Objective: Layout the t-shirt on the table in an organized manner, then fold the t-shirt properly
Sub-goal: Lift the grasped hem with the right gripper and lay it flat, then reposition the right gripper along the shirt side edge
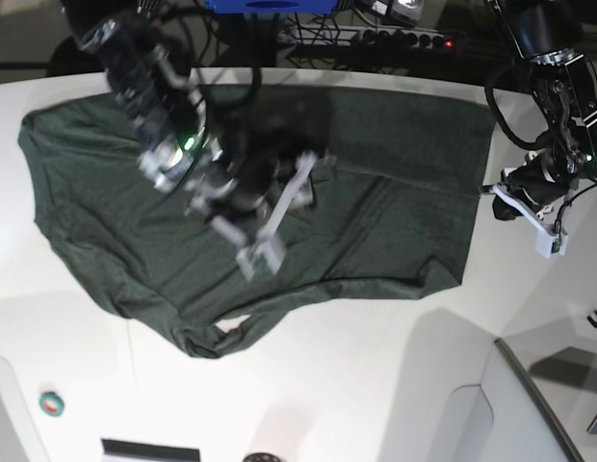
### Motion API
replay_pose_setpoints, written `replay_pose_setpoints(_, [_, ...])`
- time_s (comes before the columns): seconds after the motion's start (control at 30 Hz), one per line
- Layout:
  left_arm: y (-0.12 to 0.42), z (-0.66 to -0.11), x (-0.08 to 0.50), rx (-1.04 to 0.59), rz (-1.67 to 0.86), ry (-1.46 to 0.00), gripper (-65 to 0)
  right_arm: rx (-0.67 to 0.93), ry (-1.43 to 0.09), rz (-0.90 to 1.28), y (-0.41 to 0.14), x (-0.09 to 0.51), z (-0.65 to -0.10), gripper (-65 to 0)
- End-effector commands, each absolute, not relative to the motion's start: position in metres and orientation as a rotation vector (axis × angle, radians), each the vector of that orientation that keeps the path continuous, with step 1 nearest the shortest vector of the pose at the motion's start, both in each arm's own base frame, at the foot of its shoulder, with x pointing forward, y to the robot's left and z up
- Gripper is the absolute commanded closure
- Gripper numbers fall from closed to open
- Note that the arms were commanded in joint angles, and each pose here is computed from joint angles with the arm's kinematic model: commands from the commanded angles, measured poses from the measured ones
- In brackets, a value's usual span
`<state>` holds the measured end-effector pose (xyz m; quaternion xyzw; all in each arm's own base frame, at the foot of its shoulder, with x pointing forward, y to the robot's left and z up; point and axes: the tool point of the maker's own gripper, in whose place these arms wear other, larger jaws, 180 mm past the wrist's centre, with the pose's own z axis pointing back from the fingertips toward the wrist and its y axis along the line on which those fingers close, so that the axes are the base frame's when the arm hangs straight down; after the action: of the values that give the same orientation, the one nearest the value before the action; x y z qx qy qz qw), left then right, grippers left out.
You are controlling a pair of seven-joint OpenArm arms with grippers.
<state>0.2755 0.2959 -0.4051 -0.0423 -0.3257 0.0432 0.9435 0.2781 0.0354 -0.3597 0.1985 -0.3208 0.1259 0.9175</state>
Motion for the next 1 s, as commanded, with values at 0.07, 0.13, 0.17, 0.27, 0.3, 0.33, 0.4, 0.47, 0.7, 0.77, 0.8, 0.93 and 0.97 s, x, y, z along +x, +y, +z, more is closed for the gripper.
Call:
replay_pose_setpoints(0.07, [0.300, -0.395, 0.281, -0.077, 0.080, -0.702, 0.0, 0.267, -0.810, 0.084, -0.044, 0.360, -0.335, -42.6])
replay_pose_setpoints(0.13, [0.299, -0.396, 0.280, -0.078, 0.080, -0.699, 0.0, 0.187, -0.787, -0.056, -0.099, 0.403, -0.345, -39.5])
replay_pose_setpoints(0.17, [0.299, -0.396, 0.280, -0.079, 0.079, -0.697, 0.0, 0.144, -0.755, -0.125, -0.131, 0.420, -0.355, -38.0])
replay_pose_setpoints(0.27, [0.297, -0.399, 0.278, -0.083, 0.077, -0.690, 0.0, 0.037, -0.705, -0.199, -0.198, 0.458, -0.387, -36.2])
replay_pose_setpoints(0.3, [0.296, -0.400, 0.276, -0.084, 0.078, -0.685, 0.0, 0.004, -0.700, -0.224, -0.217, 0.463, -0.396, -36.2])
replay_pose_setpoints(0.33, [0.296, -0.400, 0.276, -0.083, 0.078, -0.685, 0.0, -0.023, -0.697, -0.249, -0.233, 0.466, -0.404, -36.2])
replay_pose_setpoints(0.4, [0.296, -0.401, 0.274, -0.083, 0.077, -0.681, 0.0, -0.070, -0.695, -0.289, -0.258, 0.467, -0.419, -36.2])
replay_pose_setpoints(0.47, [0.297, -0.403, 0.273, -0.083, 0.083, -0.679, 0.0, -0.113, -0.709, -0.321, -0.280, 0.465, -0.428, -36.5])
replay_pose_setpoints(0.7, [0.296, -0.403, 0.274, -0.085, 0.081, -0.678, 0.0, -0.137, -0.661, -0.331, -0.288, 0.440, -0.458, -36.6])
replay_pose_setpoints(0.77, [0.295, -0.403, 0.274, -0.086, 0.078, -0.677, 0.0, -0.135, -0.656, -0.330, -0.287, 0.437, -0.461, -36.6])
replay_pose_setpoints(0.8, [0.295, -0.403, 0.274, -0.086, 0.078, -0.677, 0.0, -0.129, -0.656, -0.325, -0.286, 0.437, -0.461, -36.6])
replay_pose_setpoints(0.93, [0.297, -0.404, 0.273, -0.084, 0.084, -0.675, 0.0, -0.072, -0.664, -0.277, -0.274, 0.441, -0.461, -36.5])
replay_pose_setpoints(0.97, [0.297, -0.404, 0.273, -0.084, 0.084, -0.675, 0.0, -0.070, -0.664, -0.275, -0.274, 0.441, -0.461, -36.5])
